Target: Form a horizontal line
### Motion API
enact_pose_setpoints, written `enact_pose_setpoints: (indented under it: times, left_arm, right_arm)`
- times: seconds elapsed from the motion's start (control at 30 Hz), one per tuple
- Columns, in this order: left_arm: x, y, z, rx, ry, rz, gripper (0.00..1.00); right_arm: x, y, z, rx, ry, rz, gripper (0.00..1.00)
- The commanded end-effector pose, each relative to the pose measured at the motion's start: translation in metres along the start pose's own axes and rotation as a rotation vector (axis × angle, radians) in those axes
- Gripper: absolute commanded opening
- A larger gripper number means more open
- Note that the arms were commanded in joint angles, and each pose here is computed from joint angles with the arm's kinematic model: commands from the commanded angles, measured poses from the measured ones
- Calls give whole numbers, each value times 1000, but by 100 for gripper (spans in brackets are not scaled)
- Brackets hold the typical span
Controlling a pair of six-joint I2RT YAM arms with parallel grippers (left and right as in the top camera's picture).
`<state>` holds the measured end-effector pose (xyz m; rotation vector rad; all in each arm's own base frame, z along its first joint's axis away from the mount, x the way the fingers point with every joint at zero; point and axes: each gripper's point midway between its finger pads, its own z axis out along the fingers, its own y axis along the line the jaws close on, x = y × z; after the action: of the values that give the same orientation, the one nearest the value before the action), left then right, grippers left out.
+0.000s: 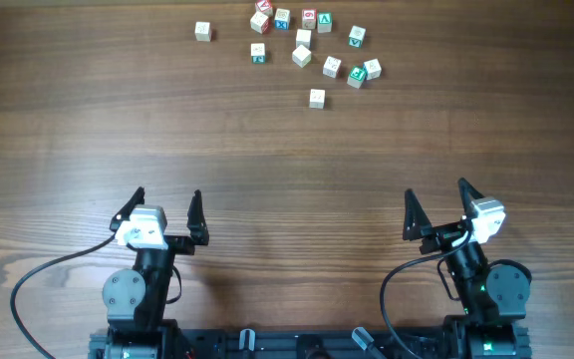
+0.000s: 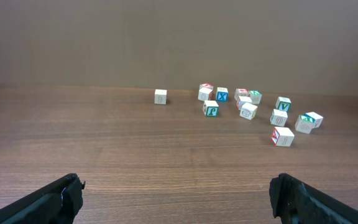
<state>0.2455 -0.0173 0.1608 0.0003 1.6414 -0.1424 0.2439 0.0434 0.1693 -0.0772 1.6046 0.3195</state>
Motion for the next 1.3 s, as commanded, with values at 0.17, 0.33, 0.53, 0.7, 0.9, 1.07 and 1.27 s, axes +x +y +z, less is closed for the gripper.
enact_pose_setpoints:
  times: [0.17,0.33,0.53,0.7,0.9,1.07,1.27]
  left_arm:
    - [-6,-37,-5,215,-12,16,100]
    - [-33,-42,-12,236,-52,-81,100]
    - [-81,-47,-30,241,-101,-70,100]
    - [-112,-51,-38,243,-117,-67,100]
    - [-156,-53,-29,232,-88,-74,100]
    - [-179,-52,-2,211,67,-104,100]
    - [-216,-52,41,192,211,-128,100]
  right_arm:
    - [-1,-2,0,11,-2,-20,100]
    - [-1,-2,0,11,-2,-20,100]
    - [-1,-2,0,11,-2,-20,100]
    - [-1,-2,0,11,-2,-20,99]
    - [-1,-2,0,11,-2,-20,100]
    - [-1,-2,0,11,-2,-20,100]
    - [-1,-2,0,11,-2,-20,100]
